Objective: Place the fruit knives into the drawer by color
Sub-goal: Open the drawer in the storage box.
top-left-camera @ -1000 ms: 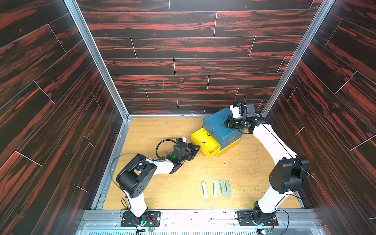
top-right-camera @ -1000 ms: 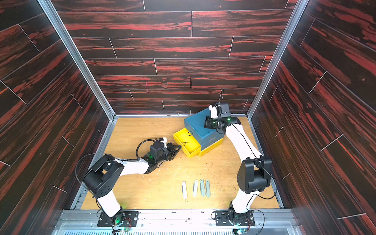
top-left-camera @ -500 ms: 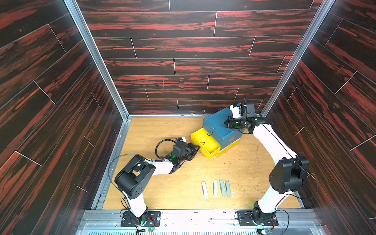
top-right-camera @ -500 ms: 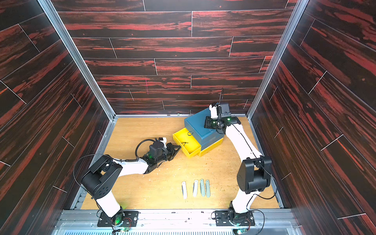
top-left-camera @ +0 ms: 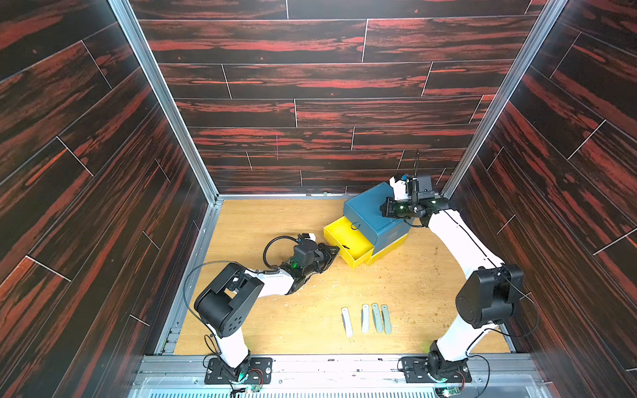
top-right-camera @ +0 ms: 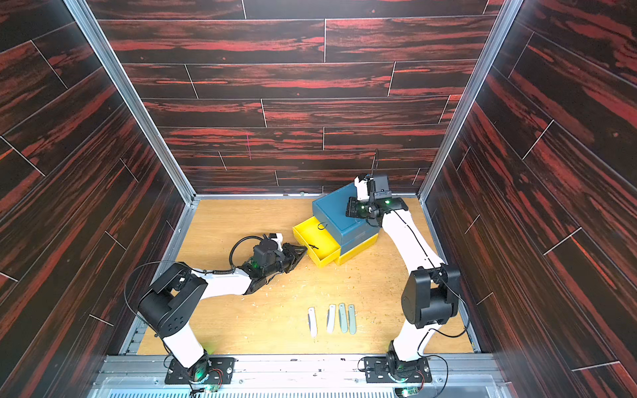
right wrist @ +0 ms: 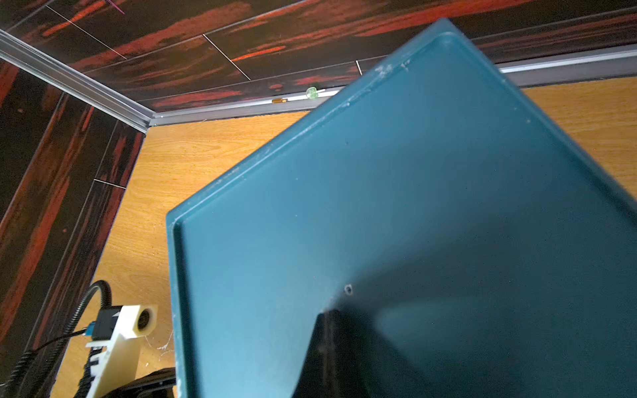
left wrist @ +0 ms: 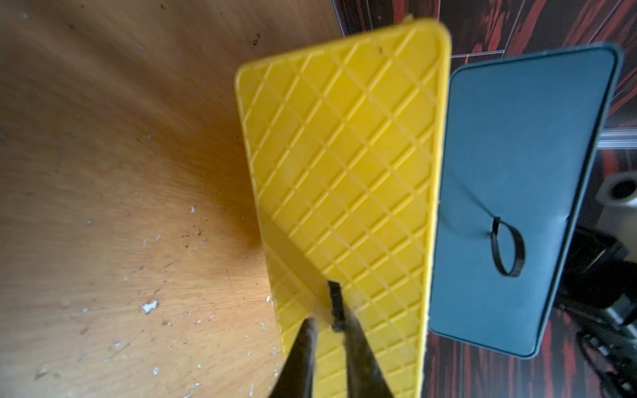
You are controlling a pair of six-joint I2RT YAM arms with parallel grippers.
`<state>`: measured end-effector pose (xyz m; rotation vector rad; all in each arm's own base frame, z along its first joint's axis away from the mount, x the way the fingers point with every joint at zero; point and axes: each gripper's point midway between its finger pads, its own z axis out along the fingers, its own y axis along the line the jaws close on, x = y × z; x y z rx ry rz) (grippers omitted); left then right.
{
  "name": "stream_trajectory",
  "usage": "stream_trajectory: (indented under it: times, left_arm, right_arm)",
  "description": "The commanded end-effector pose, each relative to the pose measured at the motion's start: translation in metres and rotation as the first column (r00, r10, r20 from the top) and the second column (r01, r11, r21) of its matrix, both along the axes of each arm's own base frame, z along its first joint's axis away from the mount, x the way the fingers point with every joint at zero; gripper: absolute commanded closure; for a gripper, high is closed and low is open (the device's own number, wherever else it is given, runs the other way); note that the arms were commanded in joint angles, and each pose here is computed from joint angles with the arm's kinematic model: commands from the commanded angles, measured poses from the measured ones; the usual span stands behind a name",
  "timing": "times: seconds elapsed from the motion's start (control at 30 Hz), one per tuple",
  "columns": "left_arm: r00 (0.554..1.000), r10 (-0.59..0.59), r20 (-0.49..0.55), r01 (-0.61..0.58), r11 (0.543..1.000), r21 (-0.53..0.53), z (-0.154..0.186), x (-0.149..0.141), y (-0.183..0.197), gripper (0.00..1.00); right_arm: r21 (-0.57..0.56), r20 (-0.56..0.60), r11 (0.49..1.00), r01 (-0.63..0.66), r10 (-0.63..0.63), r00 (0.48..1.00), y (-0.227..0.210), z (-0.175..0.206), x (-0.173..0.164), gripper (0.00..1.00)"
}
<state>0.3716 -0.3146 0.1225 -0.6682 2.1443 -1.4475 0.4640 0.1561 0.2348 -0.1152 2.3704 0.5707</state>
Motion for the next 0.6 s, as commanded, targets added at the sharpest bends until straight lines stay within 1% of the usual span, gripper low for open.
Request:
stream_trajectory:
  times: [0.0,0.07,0.1,0.23,0.37,0.47,0.57]
  left_arm:
    - [0.999,-0.018,0.051,0.018,1.0,0.003,0.025,-0.001,-0.001,0.72]
    - [0.998,-0.018,0.054,0.018,1.0,0.012,0.027,-0.003,0.001,0.71]
    - [0.998,-0.018,0.055,0.017,1.0,0.018,0.027,-0.004,0.002,0.69]
    - [0.998,-0.021,0.058,0.019,0.999,0.042,0.032,-0.009,0.006,0.68]
    - [0.998,-0.019,0.062,0.013,0.995,0.095,0.04,-0.016,0.016,0.64]
    - [0.998,-0.024,0.065,0.014,0.989,0.15,0.049,-0.023,0.025,0.58]
    - [0.998,-0.039,0.04,0.029,0.971,0.237,0.054,-0.037,0.036,0.45]
  right_arm:
    - [-0.102,-0.322,0.995,-0.004,-0.03,0.946,-0.014,-0.085,-0.044,1.0]
    - [-0.103,-0.321,0.995,-0.005,-0.028,0.947,-0.013,-0.085,-0.044,1.0]
    - [-0.103,-0.318,0.995,-0.005,-0.029,0.948,-0.013,-0.084,-0.043,1.0]
    - [-0.101,-0.315,0.995,-0.001,-0.031,0.949,-0.014,-0.082,-0.043,1.0]
    - [-0.099,-0.315,0.995,-0.001,-0.031,0.949,-0.013,-0.082,-0.043,1.0]
    - [-0.096,-0.314,0.995,0.0,-0.03,0.949,-0.013,-0.082,-0.042,1.0]
    - [-0.093,-0.312,0.996,0.001,-0.03,0.95,-0.012,-0.08,-0.041,1.0]
